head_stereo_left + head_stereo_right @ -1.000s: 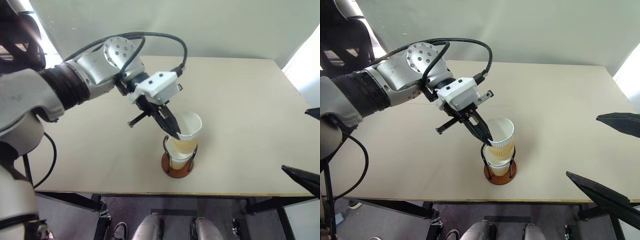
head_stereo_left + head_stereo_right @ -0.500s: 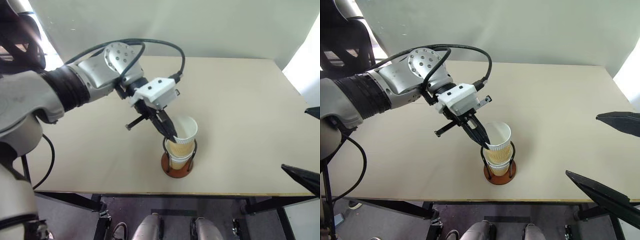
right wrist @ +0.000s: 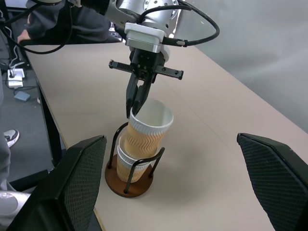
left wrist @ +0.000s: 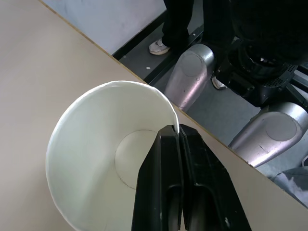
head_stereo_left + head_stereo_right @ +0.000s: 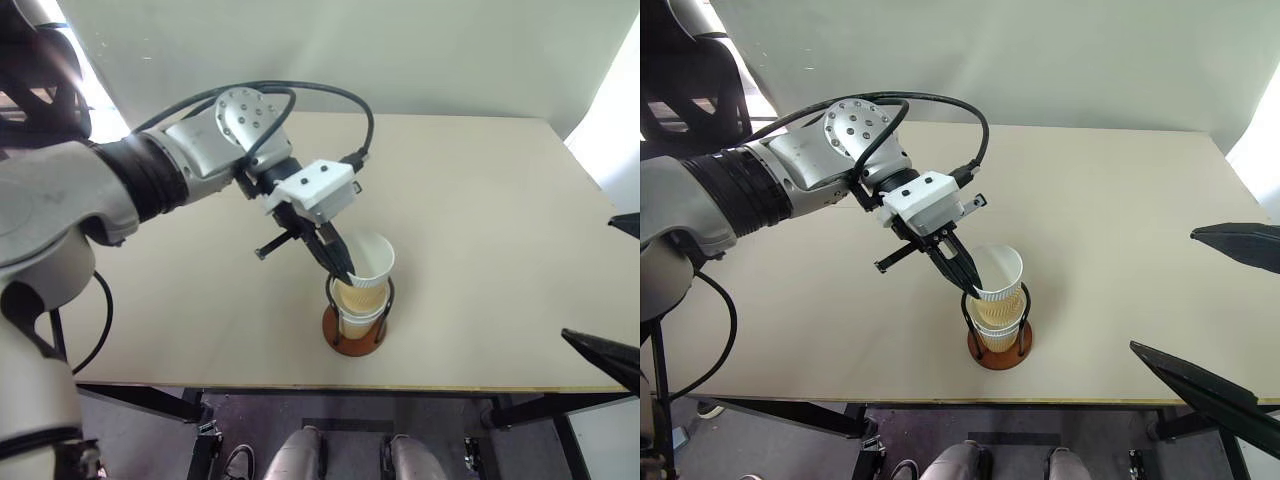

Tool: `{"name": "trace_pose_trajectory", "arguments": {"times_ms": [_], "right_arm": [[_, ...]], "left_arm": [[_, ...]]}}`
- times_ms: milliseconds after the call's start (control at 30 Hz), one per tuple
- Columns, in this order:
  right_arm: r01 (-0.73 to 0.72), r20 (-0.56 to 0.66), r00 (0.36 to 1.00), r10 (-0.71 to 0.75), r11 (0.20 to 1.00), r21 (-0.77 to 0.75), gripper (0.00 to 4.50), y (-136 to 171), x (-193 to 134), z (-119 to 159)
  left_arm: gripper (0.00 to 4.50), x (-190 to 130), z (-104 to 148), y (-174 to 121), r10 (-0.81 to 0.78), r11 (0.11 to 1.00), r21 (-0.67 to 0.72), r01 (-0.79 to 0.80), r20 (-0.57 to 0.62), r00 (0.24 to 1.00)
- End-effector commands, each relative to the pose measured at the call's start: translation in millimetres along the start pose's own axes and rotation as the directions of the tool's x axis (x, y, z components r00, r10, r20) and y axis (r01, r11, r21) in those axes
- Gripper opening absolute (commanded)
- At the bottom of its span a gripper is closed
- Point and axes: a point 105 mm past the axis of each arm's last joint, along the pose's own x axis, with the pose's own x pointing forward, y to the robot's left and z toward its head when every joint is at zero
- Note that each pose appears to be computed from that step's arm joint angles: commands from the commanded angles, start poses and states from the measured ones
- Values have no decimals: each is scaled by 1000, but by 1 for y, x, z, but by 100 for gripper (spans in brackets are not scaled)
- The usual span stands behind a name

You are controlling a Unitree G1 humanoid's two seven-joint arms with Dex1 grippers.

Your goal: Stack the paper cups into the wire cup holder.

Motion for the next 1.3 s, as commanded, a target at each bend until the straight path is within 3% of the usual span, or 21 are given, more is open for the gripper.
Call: {"name": "trace_pose_trajectory", "arguments": {"times_ms": [33, 200, 433, 567, 800, 867, 900, 1067, 1300], "right_arm": [[21, 36, 999, -21, 1000, -21, 450, -3, -3, 8], [23, 36, 999, -22, 1000, -19, 450, -3, -2, 7], [2, 52, 999, -2, 1000, -7, 450, -8, 2, 5], [4, 13, 1000, -4, 1000, 21, 450, -21, 4, -10], [-25, -32, 999, 27, 998, 50, 450, -44, 3, -33], [-38, -43, 998, 40, 997, 60, 450, -54, 5, -42], [-48, -45, 998, 51, 997, 65, 450, -58, 6, -45], [-108, -46, 993, 111, 992, 61, 450, -74, 11, -55], [-164, -39, 985, 167, 985, 60, 450, -85, 18, -62]], "left_arm": [[127, -3, 4, -2, -18, 1000, 8, 18, -2, 1000], [302, -5, 4, 1, -1, 999, 32, 1, -3, 1000], [302, -33, 19, 27, 209, 976, 26, -214, 131, 969], [302, -68, 3, 21, 389, 921, -79, -382, 155, 908], [302, -115, -41, -21, 638, 748, -339, -571, 128, 759], [302, -129, -53, -43, 712, 660, -452, -600, 123, 691], [321, -133, -58, -54, 734, 626, -496, -602, 114, 670], [447, -137, -69, -83, 770, 550, -543, -635, 36, 636], [447, -130, -75, -115, 760, 517, -538, -666, -72, 647]]}}
